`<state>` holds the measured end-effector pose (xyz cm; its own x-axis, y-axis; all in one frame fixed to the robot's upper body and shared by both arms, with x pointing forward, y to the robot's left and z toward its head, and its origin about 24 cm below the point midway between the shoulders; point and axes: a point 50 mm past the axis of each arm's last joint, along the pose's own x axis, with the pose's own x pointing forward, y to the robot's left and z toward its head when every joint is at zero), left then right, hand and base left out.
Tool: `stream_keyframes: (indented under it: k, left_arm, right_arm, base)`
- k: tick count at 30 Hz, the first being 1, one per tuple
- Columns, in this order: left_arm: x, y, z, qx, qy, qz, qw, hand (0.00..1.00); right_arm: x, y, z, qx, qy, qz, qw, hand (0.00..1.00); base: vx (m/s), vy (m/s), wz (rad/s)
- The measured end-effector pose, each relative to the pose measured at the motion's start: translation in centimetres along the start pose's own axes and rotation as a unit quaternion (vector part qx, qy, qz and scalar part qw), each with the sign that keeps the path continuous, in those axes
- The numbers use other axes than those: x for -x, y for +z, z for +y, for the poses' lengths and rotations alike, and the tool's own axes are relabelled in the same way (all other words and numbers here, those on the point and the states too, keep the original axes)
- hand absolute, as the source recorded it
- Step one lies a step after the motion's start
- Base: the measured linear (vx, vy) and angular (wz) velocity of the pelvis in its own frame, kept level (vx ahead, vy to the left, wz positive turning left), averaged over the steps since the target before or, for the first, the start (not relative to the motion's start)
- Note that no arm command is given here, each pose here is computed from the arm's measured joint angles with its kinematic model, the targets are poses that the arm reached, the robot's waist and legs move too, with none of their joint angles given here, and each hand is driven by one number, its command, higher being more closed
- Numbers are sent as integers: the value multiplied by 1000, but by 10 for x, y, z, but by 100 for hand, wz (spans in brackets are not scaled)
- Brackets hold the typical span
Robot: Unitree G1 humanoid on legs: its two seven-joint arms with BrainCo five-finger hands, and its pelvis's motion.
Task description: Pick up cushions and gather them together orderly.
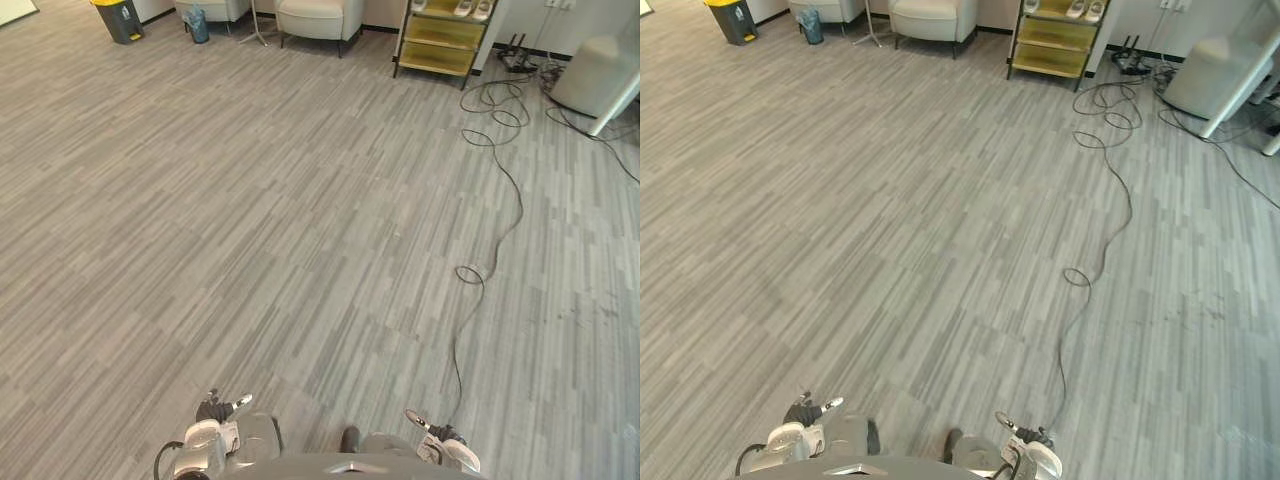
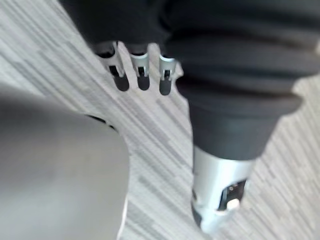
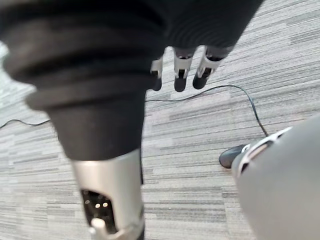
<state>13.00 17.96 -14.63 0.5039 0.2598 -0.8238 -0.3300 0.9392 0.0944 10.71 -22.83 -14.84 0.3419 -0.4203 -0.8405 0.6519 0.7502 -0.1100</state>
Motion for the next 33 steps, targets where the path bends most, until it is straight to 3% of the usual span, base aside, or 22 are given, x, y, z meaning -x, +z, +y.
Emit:
stream_keyframes:
  k: [4,10,18,26,33]
  left_arm:
    - [1,1,-3,25,2,-1,1000,0]
    - [-2,5,11,21,19,-5,1000,0]
    - [-3,-11,13,-34,15,36,999,0]
    - [-3,-14,9,-58,7,47,997,0]
    - [3,-32,-5,-24,-4,75,997,0]
  right_arm:
    - [0,-2,-1,-5,-6,4,1000,0]
    - [7,-13,25,-11,25,22,999,0]
    - [5,-6,20,5,28,3,1000,0]
    - [0,-5,5,-18,1,16,1000,0]
    - [-3,5,-16,-14,-24,0,1000,0]
  base:
    - [518,122,-39]
    - [651,229,-39]
    - [364,88,-23]
    - [281,-176,0]
    - [454,-370,-1]
